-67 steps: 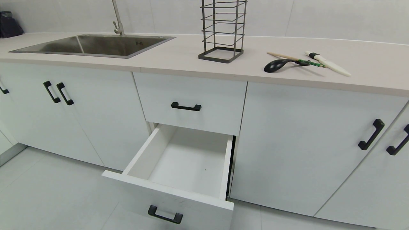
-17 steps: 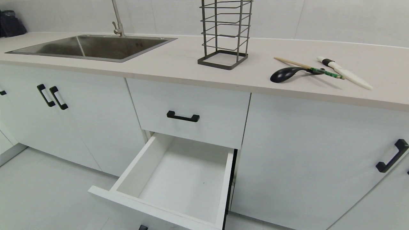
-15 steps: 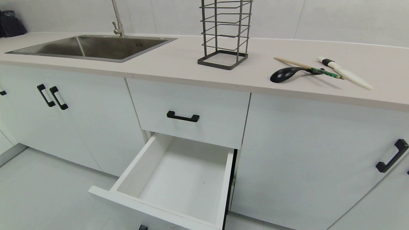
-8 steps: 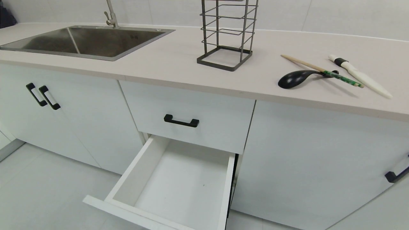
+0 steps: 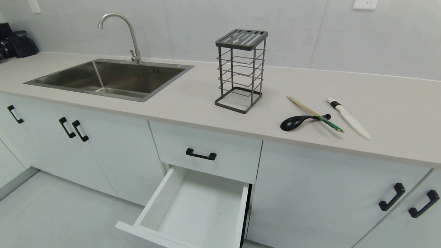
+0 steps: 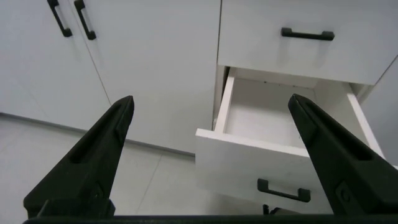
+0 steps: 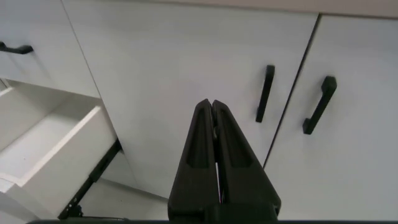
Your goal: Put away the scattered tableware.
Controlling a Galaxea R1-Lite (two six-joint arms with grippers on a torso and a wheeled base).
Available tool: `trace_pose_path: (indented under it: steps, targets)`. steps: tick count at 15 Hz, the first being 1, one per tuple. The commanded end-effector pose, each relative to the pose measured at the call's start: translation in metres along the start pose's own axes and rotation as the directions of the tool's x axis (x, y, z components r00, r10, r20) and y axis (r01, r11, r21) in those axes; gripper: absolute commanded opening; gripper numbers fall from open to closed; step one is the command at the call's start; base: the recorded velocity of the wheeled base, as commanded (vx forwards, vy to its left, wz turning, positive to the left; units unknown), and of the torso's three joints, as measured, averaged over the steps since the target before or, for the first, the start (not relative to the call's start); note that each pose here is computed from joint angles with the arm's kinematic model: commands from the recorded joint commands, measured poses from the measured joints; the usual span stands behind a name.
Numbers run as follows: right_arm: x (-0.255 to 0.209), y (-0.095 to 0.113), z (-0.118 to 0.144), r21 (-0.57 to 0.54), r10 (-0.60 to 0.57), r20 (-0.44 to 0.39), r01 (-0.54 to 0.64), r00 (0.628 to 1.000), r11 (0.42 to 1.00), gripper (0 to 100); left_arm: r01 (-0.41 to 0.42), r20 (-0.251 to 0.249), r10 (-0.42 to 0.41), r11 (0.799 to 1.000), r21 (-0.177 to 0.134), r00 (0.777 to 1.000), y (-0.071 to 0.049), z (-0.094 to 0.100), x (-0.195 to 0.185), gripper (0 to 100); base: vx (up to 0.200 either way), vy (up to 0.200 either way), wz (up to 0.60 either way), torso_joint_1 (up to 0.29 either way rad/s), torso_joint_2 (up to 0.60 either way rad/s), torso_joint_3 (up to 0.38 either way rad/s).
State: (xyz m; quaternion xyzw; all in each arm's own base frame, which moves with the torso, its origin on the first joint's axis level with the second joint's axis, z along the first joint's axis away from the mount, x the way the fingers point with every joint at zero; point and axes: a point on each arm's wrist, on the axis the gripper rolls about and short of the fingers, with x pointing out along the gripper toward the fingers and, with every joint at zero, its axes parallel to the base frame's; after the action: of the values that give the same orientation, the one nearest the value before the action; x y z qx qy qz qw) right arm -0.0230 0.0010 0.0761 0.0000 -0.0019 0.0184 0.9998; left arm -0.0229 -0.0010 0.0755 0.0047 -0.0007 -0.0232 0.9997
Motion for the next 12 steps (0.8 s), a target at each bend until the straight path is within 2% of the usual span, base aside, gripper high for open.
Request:
trace_pose_path:
  steps: [1,2,6,12]
  targets:
    - [0.0001,0.0000,0.0000,0.000,0.000,-0.001,0.000,1.000,1.000,0,0.000,-0.001,0.000,1.000,0.000,1.000,0.0000,0.0000,0.0001,100,0.000,0.000,0.00,0.036,-0.49,-0.217]
    - [0.0001,0.0000,0.0000,0.000,0.000,-0.001,0.000,1.000,1.000,0,0.000,-0.001,0.000,1.000,0.000,1.000,0.0000,0.0000,0.0001,100,0.000,0.000,0.00,0.144,-0.50,-0.227]
    - [0.0001,0.0000,0.0000,0.000,0.000,-0.001,0.000,1.000,1.000,0,0.000,-0.003,0.000,1.000,0.000,1.000,0.0000,-0.0001,0.0001,100,0.000,0.000,0.00,0.371,-0.49,-0.236]
    - [0.0001,0.0000,0.0000,0.000,0.000,-0.001,0.000,1.000,1.000,0,0.001,-0.001,-0.001,1.000,-0.002,1.000,0.0000,0.0000,0.0001,100,0.000,0.000,0.00,0.285,-0.52,-0.248]
